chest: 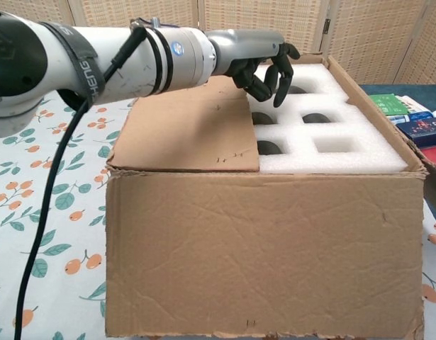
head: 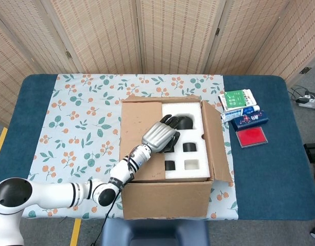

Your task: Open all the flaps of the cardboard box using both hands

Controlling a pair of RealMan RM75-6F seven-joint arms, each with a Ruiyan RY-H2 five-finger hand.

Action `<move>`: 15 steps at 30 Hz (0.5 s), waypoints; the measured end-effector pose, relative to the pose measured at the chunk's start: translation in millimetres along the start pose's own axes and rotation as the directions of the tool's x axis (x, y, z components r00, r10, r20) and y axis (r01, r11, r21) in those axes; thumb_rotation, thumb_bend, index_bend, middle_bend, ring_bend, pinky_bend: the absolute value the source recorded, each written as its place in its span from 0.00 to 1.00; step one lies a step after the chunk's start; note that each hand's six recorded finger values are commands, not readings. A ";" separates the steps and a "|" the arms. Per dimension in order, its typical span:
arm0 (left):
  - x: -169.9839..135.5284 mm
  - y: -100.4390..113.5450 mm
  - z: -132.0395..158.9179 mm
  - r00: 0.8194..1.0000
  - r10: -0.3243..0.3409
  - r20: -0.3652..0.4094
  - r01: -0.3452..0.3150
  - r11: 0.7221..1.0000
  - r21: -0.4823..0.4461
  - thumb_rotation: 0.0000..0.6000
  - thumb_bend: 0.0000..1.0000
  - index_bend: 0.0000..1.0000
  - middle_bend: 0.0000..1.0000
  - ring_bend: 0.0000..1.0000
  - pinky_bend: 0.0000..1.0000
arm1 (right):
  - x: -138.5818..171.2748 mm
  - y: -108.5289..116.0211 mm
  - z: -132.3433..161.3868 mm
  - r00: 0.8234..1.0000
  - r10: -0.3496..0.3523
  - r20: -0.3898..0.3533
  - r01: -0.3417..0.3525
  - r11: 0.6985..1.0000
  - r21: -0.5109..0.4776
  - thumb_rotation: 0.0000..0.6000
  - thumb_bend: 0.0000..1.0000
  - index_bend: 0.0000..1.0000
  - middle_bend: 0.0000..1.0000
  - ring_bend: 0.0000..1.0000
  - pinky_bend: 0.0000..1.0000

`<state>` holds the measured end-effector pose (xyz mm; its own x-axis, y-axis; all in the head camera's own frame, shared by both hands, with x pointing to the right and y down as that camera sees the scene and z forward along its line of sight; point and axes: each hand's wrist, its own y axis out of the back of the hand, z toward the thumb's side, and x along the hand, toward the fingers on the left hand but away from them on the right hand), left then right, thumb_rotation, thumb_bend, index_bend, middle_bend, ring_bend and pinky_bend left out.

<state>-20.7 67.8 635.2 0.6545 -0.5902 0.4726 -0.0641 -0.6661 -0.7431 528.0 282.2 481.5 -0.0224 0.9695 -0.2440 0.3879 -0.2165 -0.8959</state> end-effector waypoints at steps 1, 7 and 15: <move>1.0 -0.8 0.0 1.000 0.000 0.000 0.000 1.000 0.003 1.00 1.00 0.62 0.01 0.00 0.00 | 0.3 0.3 -0.7 1.000 0.000 0.001 0.000 1.000 -0.001 0.46 0.53 0.31 0.00 0.00 0.00; 2.9 -4.1 -5.1 1.000 0.012 -0.017 -0.010 0.998 0.068 1.00 1.00 0.63 0.01 0.00 0.00 | 2.8 2.0 -2.4 1.000 0.002 0.005 -0.002 1.000 -0.011 0.47 0.53 0.31 0.00 0.00 0.00; 0.4 0.3 -16.9 0.997 0.058 -0.054 -0.049 0.987 0.152 1.00 1.00 0.63 0.02 0.00 0.00 | 1.0 -0.8 -3.5 1.000 0.014 0.011 -0.014 1.000 -0.014 0.47 0.53 0.31 0.00 0.00 0.00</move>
<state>-33.2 59.7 643.2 0.6081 -0.6518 0.4533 0.0191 -0.5588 -0.8291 531.0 283.7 483.2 -0.0269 0.9650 -0.2607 0.4007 -0.2285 -0.8872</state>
